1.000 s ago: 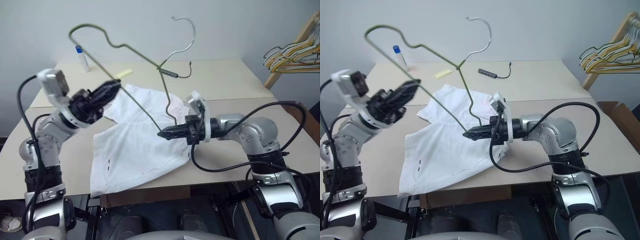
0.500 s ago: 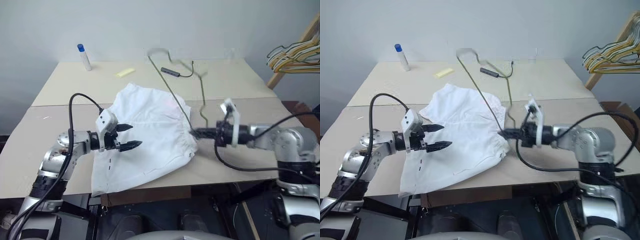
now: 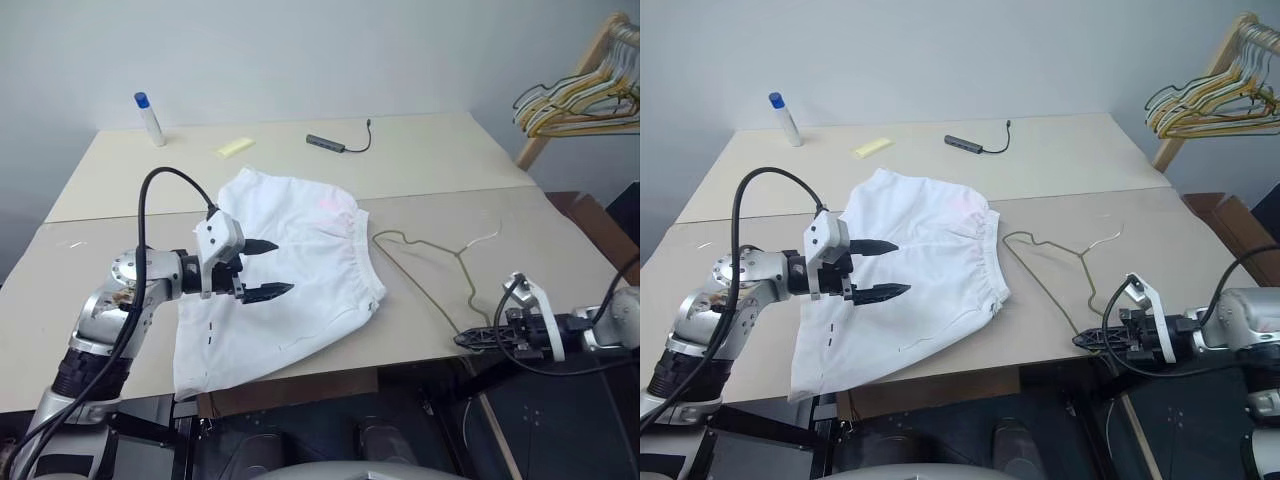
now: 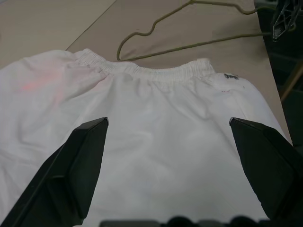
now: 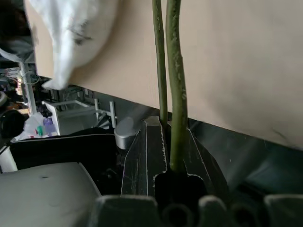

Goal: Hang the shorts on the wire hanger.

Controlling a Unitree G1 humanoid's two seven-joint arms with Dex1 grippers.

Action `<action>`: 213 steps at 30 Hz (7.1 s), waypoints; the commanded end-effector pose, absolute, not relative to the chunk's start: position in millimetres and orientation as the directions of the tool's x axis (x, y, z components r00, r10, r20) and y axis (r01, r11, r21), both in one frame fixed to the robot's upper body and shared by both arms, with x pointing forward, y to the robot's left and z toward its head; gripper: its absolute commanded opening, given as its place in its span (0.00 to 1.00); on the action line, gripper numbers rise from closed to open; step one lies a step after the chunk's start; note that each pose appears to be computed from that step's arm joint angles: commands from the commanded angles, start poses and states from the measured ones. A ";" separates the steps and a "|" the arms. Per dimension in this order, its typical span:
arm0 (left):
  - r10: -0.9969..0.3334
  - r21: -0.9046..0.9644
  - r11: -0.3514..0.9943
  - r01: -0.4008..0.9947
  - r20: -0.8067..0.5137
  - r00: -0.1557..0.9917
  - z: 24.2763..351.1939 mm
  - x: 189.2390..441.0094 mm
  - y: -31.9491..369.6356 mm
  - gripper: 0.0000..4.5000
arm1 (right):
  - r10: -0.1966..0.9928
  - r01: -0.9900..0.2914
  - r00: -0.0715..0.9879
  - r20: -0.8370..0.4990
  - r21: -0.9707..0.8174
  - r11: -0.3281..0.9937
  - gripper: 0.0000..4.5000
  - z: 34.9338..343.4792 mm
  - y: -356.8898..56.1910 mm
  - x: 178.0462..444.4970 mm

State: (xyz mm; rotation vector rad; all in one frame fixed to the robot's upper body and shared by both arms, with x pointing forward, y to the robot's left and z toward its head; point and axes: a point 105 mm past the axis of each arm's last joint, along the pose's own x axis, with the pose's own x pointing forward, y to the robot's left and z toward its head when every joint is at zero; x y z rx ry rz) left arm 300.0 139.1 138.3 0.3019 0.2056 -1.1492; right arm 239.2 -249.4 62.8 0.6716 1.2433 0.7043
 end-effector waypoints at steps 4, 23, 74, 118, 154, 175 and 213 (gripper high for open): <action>-0.861 0.161 0.367 0.916 -0.313 0.400 144.5 298.1 136.8 0.99 | 0.803 -0.216 0.203 -0.561 0.774 0.595 0.00 69.7 -243.0 264.9; -0.853 0.143 0.388 0.910 -0.317 0.414 136.2 292.9 136.0 0.99 | 0.826 -0.357 0.148 -0.544 0.749 0.558 0.00 73.3 -227.4 303.3; -0.892 0.425 0.374 0.824 -0.078 0.446 292.9 329.6 208.8 0.99 | 0.735 -0.938 0.345 -0.584 -0.241 0.249 0.00 165.2 -100.0 342.0; -0.823 0.337 0.079 0.938 -0.509 0.253 224.0 355.1 193.3 0.00 | 0.711 -0.884 0.427 -0.559 -0.425 0.197 0.32 165.0 -96.4 340.7; -0.806 0.402 0.184 0.897 -0.460 0.371 232.1 363.5 209.8 0.00 | 0.729 -0.810 0.491 -0.477 0.057 0.583 0.15 111.0 -79.6 333.3; -0.800 0.353 0.184 0.917 -0.488 0.348 228.0 352.7 215.3 0.00 | 0.594 -0.699 0.651 -0.472 -0.070 0.712 0.01 137.2 -155.0 365.2; -0.854 0.424 0.136 0.895 -0.408 0.323 245.1 358.7 181.7 0.00 | 0.661 -0.741 0.632 -0.404 -0.565 0.363 0.46 238.5 -95.4 355.8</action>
